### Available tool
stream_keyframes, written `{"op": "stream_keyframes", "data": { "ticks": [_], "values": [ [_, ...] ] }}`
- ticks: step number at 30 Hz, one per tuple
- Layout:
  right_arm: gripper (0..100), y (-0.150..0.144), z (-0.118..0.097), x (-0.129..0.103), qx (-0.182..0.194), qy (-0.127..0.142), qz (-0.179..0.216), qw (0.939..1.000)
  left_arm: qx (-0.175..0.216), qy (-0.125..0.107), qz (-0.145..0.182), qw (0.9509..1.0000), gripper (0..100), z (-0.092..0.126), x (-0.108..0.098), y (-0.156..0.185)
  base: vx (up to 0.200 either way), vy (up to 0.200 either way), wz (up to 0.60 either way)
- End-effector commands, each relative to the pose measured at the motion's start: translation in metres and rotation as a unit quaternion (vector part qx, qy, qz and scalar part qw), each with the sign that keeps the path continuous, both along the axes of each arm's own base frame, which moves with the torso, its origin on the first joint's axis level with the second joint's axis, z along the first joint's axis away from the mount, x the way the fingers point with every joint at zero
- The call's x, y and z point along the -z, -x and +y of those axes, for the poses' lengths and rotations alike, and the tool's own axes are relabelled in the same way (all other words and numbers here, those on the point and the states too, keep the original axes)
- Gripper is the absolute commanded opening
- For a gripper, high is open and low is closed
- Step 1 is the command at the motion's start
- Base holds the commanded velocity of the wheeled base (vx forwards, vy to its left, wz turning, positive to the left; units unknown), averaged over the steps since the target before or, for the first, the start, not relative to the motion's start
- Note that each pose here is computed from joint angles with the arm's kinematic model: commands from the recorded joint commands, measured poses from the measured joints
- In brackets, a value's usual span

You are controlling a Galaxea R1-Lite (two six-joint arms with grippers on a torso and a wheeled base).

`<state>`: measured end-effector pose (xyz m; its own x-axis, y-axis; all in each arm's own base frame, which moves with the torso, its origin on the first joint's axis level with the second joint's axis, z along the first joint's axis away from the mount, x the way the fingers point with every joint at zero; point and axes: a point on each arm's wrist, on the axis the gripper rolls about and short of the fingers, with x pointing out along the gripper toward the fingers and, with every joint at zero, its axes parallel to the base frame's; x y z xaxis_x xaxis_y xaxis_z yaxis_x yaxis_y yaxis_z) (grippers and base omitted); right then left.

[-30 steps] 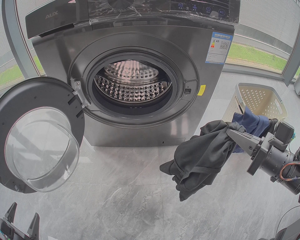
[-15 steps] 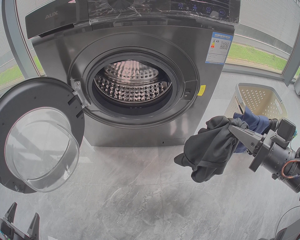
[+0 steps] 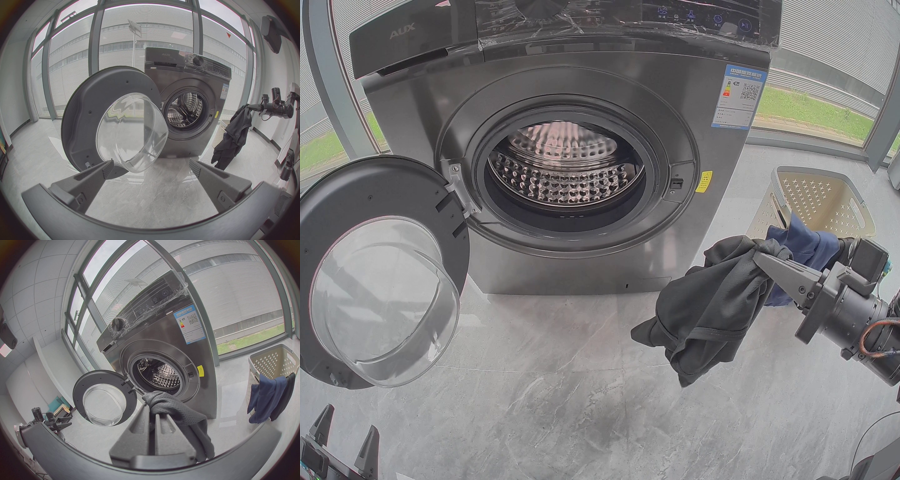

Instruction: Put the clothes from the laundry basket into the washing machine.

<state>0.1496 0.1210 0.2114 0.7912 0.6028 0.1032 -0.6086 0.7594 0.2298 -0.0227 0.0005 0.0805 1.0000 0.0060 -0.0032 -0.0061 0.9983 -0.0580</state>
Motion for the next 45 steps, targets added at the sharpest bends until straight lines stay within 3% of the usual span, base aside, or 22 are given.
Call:
{"op": "stream_keyframes", "data": {
  "ticks": [1,14,20,24,29,32,33,35,36,37,38,40,45],
  "values": [
    [0,-0.002,0.004,0.002,-0.005,0.004,0.004,1.0,-0.001,0.0,0.0,1.0,100,0.0,0.005,0.0,0.0,0.0,0.0],
    [0,-0.021,0.029,-0.006,-0.021,0.004,0.0,0.9998,0.0,-0.006,-0.001,1.0,100,0.0,0.005,0.0,0.0,0.0,0.0],
    [0,-0.029,0.055,-0.004,-0.05,0.008,0.001,0.9987,0.003,-0.022,0.0,0.9998,100,0.0,0.005,0.0,0.0,0.0,0.0],
    [0,-0.036,0.067,-0.004,-0.056,-0.003,-0.013,0.9983,0.005,-0.019,0.003,0.9998,100,-0.001,0.005,0.0,0.0,0.0,0.0],
    [0,-0.04,0.074,0.001,-0.059,0.008,-0.016,0.9981,0.005,-0.029,-0.002,0.9996,100,0.0,0.005,0.0,0.0,0.0,0.0],
    [0,-0.039,0.086,0.001,-0.066,0.003,-0.014,0.9977,0.023,-0.024,-0.089,0.9955,100,-0.002,-0.029,0.008,0.0,0.0,0.0],
    [0,-0.038,0.088,0.001,-0.064,0.001,-0.013,0.9978,0.038,-0.025,-0.099,0.994,100,-0.002,-0.036,0.009,0.0,0.0,0.0],
    [0,-0.039,0.091,-0.003,-0.063,-0.004,-0.017,0.9978,0.082,-0.027,-0.085,0.9926,100,-0.004,-0.043,0.008,0.0,0.0,0.0],
    [0,-0.039,0.091,-0.003,-0.063,-0.004,-0.017,0.9978,0.082,-0.027,-0.085,0.9926,100,-0.004,-0.043,0.008,0.0,0.0,0.0],
    [0,-0.044,0.098,-0.002,-0.062,-0.005,-0.017,0.9979,0.121,-0.024,-0.046,0.9914,100,-0.006,-0.041,0.003,0.0,0.0,0.0],
    [0,-0.046,0.1,-0.001,-0.062,-0.006,-0.018,0.9979,0.135,-0.021,-0.019,0.9904,100,-0.006,-0.038,-0.001,0.0,0.0,0.0],
    [0,-0.05,0.104,-0.003,-0.061,-0.015,-0.028,0.9976,0.164,-0.012,0.03,0.9859,100,-0.007,-0.035,-0.012,0.0,0.0,0.0],
    [0,-0.055,0.11,-0.002,-0.059,-0.022,-0.035,0.9974,0.225,-0.008,0.064,0.9721,100,-0.01,-0.048,-0.035,0.0,0.0,0.0]
  ]
}}
